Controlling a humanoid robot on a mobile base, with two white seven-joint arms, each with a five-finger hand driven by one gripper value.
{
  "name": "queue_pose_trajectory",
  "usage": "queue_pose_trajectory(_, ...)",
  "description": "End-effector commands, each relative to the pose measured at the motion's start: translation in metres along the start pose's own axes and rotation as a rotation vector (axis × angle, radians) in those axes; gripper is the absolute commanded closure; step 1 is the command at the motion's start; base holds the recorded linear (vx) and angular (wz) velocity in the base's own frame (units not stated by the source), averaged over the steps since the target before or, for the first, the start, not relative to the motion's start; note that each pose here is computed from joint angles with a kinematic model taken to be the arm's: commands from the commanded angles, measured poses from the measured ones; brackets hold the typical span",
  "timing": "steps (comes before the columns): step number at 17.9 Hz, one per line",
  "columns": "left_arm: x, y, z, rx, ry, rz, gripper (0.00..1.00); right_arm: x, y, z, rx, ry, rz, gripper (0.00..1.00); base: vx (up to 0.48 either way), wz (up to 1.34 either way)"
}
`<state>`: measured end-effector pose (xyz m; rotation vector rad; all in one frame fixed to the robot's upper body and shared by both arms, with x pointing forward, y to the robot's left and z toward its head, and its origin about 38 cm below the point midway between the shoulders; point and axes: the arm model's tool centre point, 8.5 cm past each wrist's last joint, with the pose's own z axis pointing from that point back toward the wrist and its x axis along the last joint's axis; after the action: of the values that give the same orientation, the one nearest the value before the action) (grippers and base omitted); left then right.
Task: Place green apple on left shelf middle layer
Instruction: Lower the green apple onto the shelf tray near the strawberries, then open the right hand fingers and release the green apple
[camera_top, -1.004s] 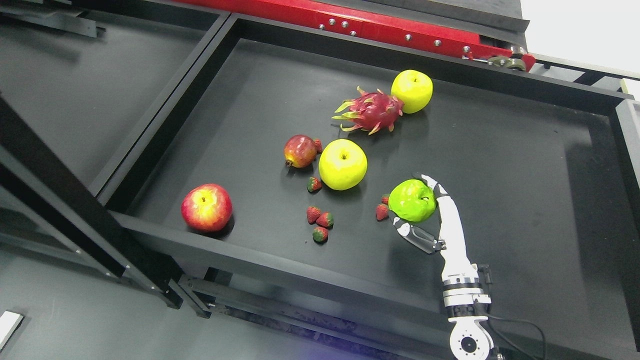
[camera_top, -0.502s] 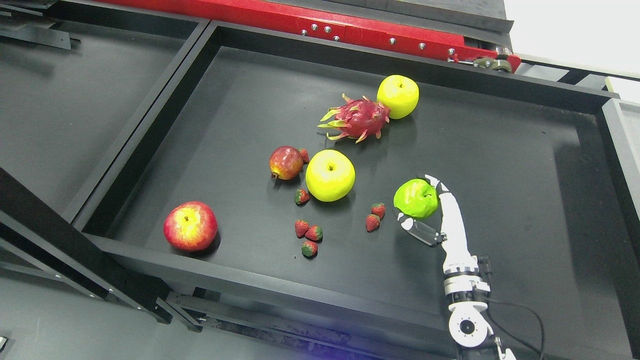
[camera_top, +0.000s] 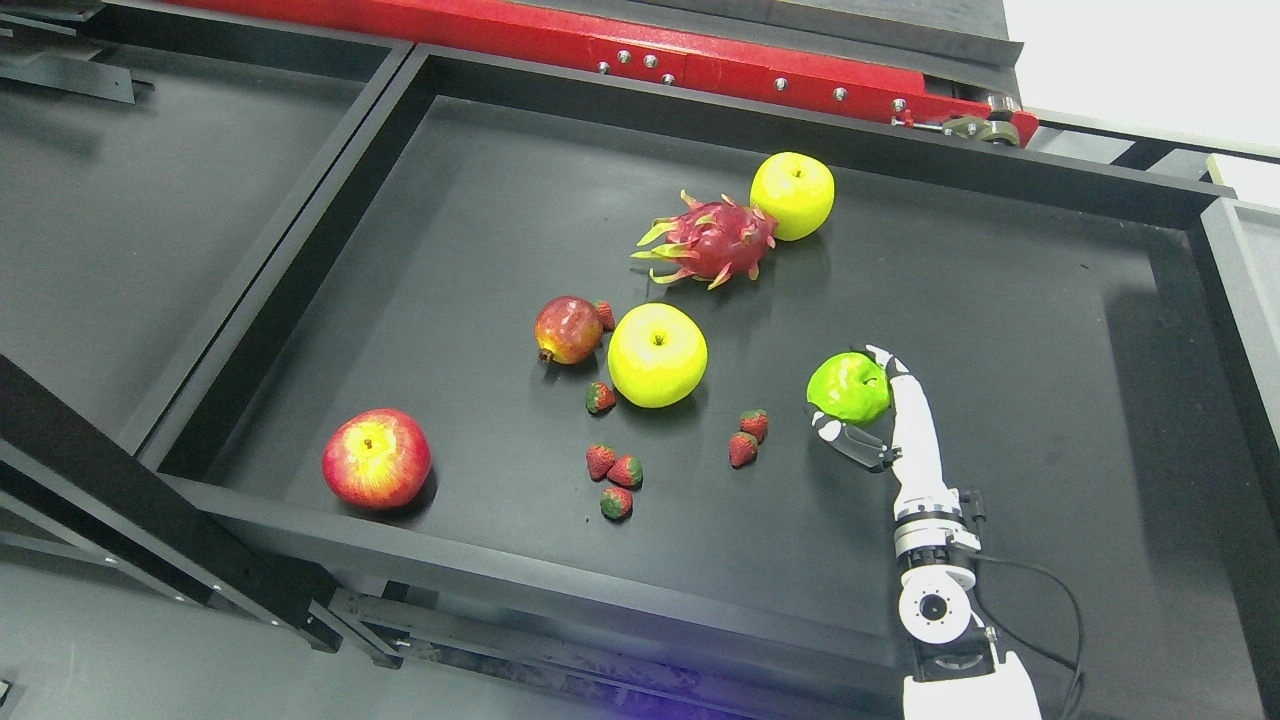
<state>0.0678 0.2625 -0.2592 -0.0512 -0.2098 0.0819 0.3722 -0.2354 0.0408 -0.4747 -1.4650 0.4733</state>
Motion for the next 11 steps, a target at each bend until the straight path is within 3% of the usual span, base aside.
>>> queue_pose_trajectory(1, 0.001, 0.011, 0.001, 0.017, -0.001, -0.005, 0.00, -0.043, -0.004, -0.003, 0.003, 0.119, 0.007, 0.00, 0.000, 0.00)
queue_pose_trajectory(6, 0.001, 0.011, 0.001, 0.017, 0.000, -0.002, 0.00, -0.038, -0.004, -0.003, 0.008, 0.090, -0.005, 0.00, 0.000, 0.00)
queue_pose_trajectory(9, 0.001, 0.011, 0.001, 0.017, -0.002, -0.002, 0.00, -0.012, -0.009, 0.000, -0.007, -0.056, -0.013, 0.00, 0.000, 0.00)
queue_pose_trajectory(11, 0.001, 0.011, 0.001, 0.017, -0.002, -0.002, 0.00, -0.001, -0.014, 0.002, -0.023, -0.095, -0.013, 0.00, 0.000, 0.00)
